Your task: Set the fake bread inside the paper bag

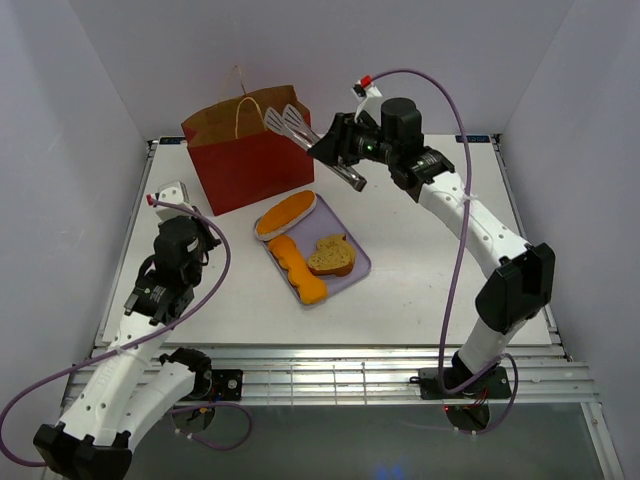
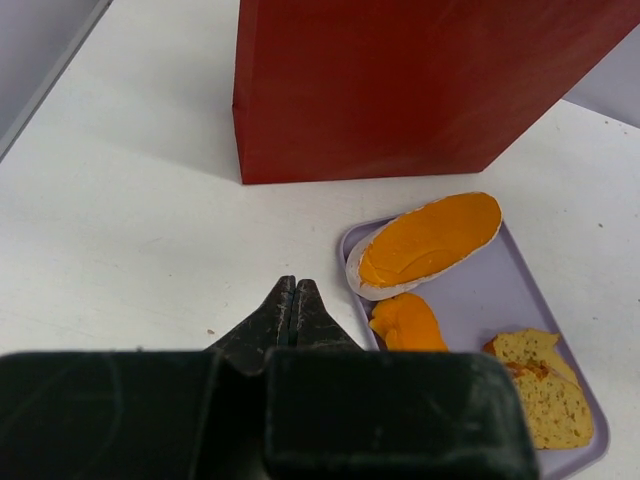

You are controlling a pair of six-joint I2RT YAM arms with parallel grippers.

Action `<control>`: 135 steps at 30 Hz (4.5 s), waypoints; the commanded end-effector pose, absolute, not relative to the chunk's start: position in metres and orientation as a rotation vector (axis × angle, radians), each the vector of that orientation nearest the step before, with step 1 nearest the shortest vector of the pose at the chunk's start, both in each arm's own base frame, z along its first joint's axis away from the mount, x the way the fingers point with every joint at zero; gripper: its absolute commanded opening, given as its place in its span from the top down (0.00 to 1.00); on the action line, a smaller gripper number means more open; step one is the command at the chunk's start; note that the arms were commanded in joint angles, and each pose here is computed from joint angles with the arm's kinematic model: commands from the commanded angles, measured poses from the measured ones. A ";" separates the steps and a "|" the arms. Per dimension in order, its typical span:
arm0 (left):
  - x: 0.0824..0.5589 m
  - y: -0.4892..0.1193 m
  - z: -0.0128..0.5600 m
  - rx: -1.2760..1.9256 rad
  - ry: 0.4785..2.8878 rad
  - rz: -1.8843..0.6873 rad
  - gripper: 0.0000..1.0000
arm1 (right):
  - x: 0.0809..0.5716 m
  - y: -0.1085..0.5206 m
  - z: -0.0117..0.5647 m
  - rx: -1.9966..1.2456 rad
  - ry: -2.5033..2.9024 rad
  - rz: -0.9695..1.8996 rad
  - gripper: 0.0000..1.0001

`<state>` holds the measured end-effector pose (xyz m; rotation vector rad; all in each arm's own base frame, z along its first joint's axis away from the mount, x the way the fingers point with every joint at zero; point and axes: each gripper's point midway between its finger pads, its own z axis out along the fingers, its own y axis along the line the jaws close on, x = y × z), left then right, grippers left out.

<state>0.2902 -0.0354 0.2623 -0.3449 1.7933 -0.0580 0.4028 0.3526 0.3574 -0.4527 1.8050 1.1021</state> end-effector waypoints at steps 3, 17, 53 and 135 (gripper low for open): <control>0.294 -0.041 0.262 -0.304 1.810 -0.066 1.00 | 0.365 0.318 0.369 -0.491 1.742 1.021 0.42; 0.290 -0.030 0.263 -0.358 1.815 -0.024 0.02 | 0.285 0.261 0.276 -0.463 1.877 0.952 0.41; 0.289 -0.028 0.263 -0.392 1.817 -0.031 0.02 | 0.196 0.263 0.149 -0.636 2.102 0.968 0.42; 0.289 -0.035 0.263 -0.379 1.823 -0.069 0.02 | 0.141 0.273 0.112 -0.443 2.246 1.265 0.78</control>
